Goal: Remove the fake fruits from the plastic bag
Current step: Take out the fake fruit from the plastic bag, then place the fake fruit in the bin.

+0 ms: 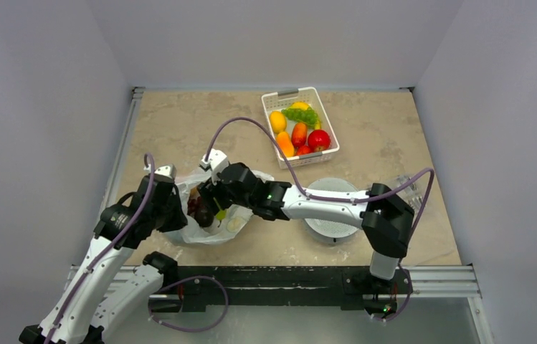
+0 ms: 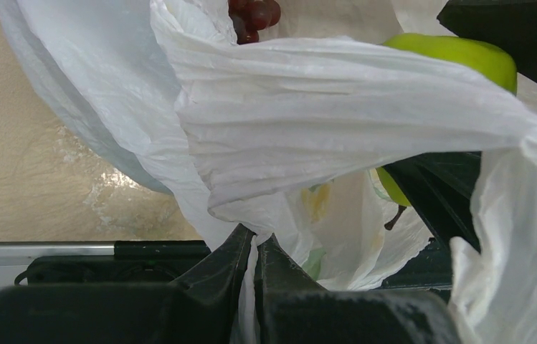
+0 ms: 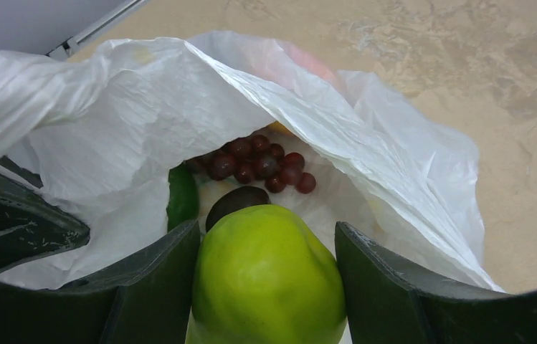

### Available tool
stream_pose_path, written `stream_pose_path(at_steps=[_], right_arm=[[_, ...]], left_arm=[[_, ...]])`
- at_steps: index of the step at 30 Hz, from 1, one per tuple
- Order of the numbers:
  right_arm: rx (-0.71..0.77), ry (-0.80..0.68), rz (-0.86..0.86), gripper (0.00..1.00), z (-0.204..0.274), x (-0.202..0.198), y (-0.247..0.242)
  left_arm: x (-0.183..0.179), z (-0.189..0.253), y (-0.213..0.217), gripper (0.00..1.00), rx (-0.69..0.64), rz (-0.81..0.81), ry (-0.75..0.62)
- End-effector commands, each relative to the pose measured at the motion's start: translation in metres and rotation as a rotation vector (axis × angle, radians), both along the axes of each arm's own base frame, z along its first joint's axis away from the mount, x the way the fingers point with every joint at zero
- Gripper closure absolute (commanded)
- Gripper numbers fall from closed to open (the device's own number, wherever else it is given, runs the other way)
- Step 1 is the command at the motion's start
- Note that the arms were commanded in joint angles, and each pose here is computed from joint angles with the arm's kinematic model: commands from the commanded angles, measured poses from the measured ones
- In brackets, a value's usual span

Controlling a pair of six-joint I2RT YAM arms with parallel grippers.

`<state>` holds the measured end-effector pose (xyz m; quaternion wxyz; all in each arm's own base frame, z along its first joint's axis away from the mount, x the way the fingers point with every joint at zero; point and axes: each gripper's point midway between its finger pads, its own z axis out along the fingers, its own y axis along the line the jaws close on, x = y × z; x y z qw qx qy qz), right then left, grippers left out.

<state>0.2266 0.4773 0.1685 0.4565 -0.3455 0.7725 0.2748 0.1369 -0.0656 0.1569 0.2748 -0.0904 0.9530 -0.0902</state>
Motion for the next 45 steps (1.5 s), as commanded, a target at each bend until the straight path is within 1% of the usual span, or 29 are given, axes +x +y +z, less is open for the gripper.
stream_pose_path(at_steps=[1, 5, 11, 20, 25, 28, 32, 34, 37, 40, 43, 45], right_arm=[[0.132, 0.104, 0.059, 0.68, 0.025, -0.007, 0.000], [0.218, 0.132, 0.063, 0.73, 0.054, 0.003, -0.010], [0.285, 0.085, 0.007, 0.78, 0.095, 0.029, -0.035], [0.368, -0.027, -0.193, 0.83, 0.149, 0.094, -0.094], [0.382, -0.077, -0.338, 0.84, 0.164, 0.136, -0.137], [0.345, -0.101, -0.444, 0.84, 0.158, 0.167, -0.163], [0.180, -0.146, -0.668, 0.84, 0.127, 0.216, -0.205], [0.131, -0.132, -0.752, 0.84, 0.106, 0.235, -0.221], [0.117, -0.063, -0.749, 0.85, 0.078, 0.253, -0.218], [0.053, -0.054, -0.767, 0.85, 0.068, 0.270, -0.215], [0.005, -0.068, -0.763, 0.84, 0.068, 0.283, -0.212], [-0.035, -0.075, -0.795, 0.84, 0.065, 0.289, -0.220]], left_arm=[[0.005, 0.008, -0.001, 1.00, -0.013, 0.006, -0.038], [0.004, 0.009, -0.001, 1.00, -0.015, 0.006, -0.043], [0.004, 0.010, -0.001, 1.00, -0.019, 0.007, -0.052], [0.004, 0.010, -0.002, 1.00, -0.023, -0.001, -0.052], [0.004, 0.011, -0.003, 1.00, -0.025, -0.001, -0.054], [0.004, 0.011, -0.003, 1.00, -0.026, -0.003, -0.054], [0.004, 0.011, -0.004, 1.00, -0.030, -0.010, -0.057], [0.004, 0.011, -0.005, 1.00, -0.035, -0.014, -0.059], [0.003, 0.011, -0.005, 1.00, -0.035, -0.019, -0.056], [0.003, 0.012, -0.006, 1.00, -0.034, -0.025, -0.058], [0.002, 0.012, -0.006, 1.00, -0.035, -0.025, -0.065], [0.002, 0.013, -0.005, 1.00, -0.034, -0.024, -0.069]])
